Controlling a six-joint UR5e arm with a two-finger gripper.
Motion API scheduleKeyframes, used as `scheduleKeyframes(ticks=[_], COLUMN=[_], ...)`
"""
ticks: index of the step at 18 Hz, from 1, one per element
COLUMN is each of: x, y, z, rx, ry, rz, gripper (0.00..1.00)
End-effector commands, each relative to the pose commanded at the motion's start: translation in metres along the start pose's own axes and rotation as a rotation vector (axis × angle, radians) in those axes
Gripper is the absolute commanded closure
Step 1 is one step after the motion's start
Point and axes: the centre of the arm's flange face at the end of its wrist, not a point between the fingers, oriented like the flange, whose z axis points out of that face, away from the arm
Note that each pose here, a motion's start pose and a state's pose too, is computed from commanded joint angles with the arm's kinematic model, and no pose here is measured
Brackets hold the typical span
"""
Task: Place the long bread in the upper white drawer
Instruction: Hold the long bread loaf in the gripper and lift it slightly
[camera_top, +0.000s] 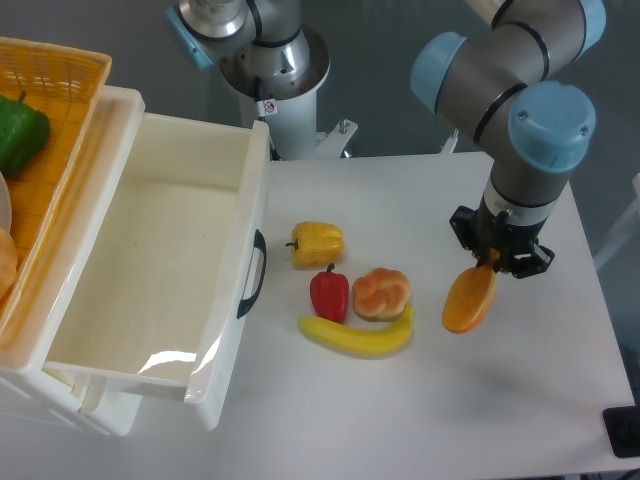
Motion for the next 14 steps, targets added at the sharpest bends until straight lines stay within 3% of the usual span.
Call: scheduleKeyframes(ticks=[14], x=[0.013], y=[0.006], z=[-0.034], rx=[0.045], ry=[-0.03], rz=[-0.021], gripper=[1.0])
